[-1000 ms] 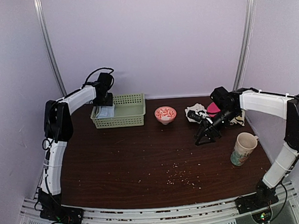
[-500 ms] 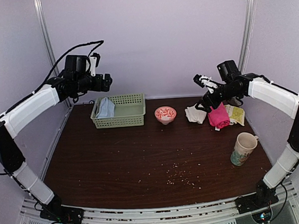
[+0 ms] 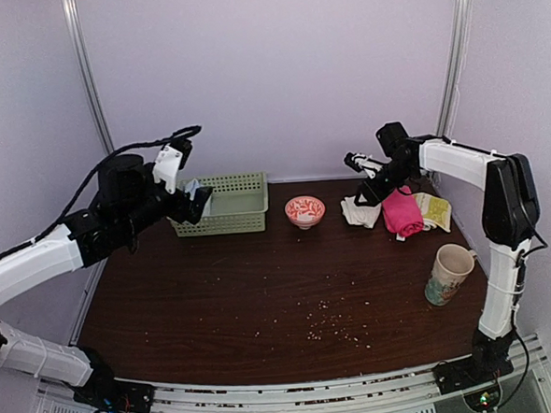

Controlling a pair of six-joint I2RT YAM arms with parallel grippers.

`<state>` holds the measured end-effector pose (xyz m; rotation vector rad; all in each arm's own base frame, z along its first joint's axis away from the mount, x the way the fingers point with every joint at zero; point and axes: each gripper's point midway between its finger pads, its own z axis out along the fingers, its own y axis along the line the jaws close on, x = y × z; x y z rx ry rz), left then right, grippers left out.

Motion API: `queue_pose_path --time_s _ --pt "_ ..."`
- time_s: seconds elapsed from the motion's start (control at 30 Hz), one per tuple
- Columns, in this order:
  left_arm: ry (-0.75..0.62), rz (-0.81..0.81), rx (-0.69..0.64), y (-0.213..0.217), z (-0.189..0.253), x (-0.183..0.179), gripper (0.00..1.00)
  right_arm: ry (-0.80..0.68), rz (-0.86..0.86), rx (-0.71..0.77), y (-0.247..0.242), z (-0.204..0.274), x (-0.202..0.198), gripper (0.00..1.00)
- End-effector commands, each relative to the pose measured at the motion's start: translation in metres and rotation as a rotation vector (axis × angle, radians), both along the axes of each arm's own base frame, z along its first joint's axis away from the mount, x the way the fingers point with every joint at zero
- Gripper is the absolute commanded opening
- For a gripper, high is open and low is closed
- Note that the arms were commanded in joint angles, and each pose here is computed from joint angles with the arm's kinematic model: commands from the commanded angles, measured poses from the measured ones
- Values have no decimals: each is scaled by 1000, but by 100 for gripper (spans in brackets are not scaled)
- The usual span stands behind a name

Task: Roll the towels
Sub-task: Pick up the towel from the towel pile.

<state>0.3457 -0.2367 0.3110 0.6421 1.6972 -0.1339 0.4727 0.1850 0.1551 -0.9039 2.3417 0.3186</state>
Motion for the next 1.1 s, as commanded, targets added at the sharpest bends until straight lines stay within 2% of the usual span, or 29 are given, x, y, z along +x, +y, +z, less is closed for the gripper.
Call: queue_pose_path --time_s 0.0,0.07,0.2,0.3,0.37,0.4,0.47,0.87,1.07 --pt "-217 487 -192 104 52 18 98 13 45 -118 12 -7 -6 43" --pt "-175 532 -222 113 45 21 98 5 30 -225 10 -21 -2 42" --pt "-139 422 -154 93 35 24 98 35 17 -388 2 -54 1 36" --pt "-110 330 -121 78 22 22 91 65 2 -445 -3 -73 3 34" --pt "-80 272 -78 67 13 23 85 81 -7 -471 -7 -80 3 32" --pt "-67 239 -51 60 10 24 78 83 -16 -482 -9 -82 4 31" --pt "-49 228 -28 56 6 27 74 85 -26 -494 -11 -84 5 30" --pt "-29 182 -41 48 3 25 73 40 -17 -481 -1 -62 6 29" --pt "-10 167 -26 44 -2 27 72 42 -37 -613 -17 -83 9 31"
